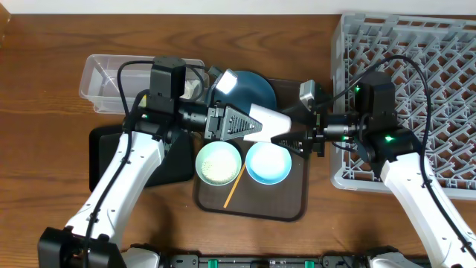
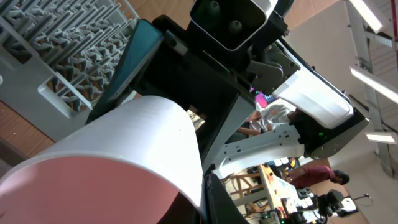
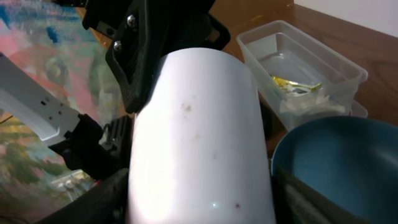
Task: Sort waste into correct bins and load items into the dishwasher rack
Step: 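Hold the pink cup out with the left gripper and grasp it with the right, then carry the pink cup with the right gripper and place it in the dish rack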
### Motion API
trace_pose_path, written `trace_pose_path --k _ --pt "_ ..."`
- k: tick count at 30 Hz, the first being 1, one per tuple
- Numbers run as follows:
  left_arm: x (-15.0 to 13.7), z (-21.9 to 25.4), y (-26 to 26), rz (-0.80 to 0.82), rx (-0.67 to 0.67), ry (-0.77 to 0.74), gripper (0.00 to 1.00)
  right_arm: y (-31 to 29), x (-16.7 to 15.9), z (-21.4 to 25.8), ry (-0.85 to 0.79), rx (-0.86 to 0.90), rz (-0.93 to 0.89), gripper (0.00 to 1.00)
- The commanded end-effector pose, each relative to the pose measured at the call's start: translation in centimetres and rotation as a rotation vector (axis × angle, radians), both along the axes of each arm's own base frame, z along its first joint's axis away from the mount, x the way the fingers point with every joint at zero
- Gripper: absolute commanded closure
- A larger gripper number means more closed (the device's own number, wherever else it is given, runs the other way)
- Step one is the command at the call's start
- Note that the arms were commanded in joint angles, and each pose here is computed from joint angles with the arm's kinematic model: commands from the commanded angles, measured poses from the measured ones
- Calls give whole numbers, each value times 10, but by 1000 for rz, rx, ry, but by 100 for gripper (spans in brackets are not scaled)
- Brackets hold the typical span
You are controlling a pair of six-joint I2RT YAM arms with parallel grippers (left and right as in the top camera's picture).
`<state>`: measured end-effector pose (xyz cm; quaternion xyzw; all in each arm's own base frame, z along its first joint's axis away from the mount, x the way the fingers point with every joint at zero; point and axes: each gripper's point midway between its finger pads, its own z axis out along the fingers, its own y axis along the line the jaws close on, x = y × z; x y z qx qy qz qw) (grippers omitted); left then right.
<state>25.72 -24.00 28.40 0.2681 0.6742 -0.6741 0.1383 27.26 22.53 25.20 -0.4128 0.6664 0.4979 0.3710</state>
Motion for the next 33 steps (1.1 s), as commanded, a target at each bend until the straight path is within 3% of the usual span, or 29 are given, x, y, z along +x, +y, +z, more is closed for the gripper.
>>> trace_pose_path --k 1,5,8,11,13,16,21,27,33 --pt "-5 3 0 -24 -20 -9 94 8 -7 3 -7 8 36 37" --pt "-2 2 0 -11 -10 -13 91 8 -7 3 -3 6 36 45" --pt "6 -5 -1 34 25 -21 75 7 -4 -1 31 -9 6 50" --pt "16 -13 -1 95 73 -31 67 3 3 -12 79 -59 -61 58" --pt "24 -21 0 145 116 -31 65 -3 11 -25 113 -120 -135 67" --pt "37 -41 4 245 221 2 63 -14 21 -44 146 -216 -234 70" --pt "58 -99 36 481 541 94 58 -39 35 -64 189 -361 -411 78" --pt "46 -145 98 673 927 174 48 -80 41 -41 210 -563 -617 96" --pt "33 -149 140 788 1134 151 48 -143 55 -3 248 -668 -942 99"
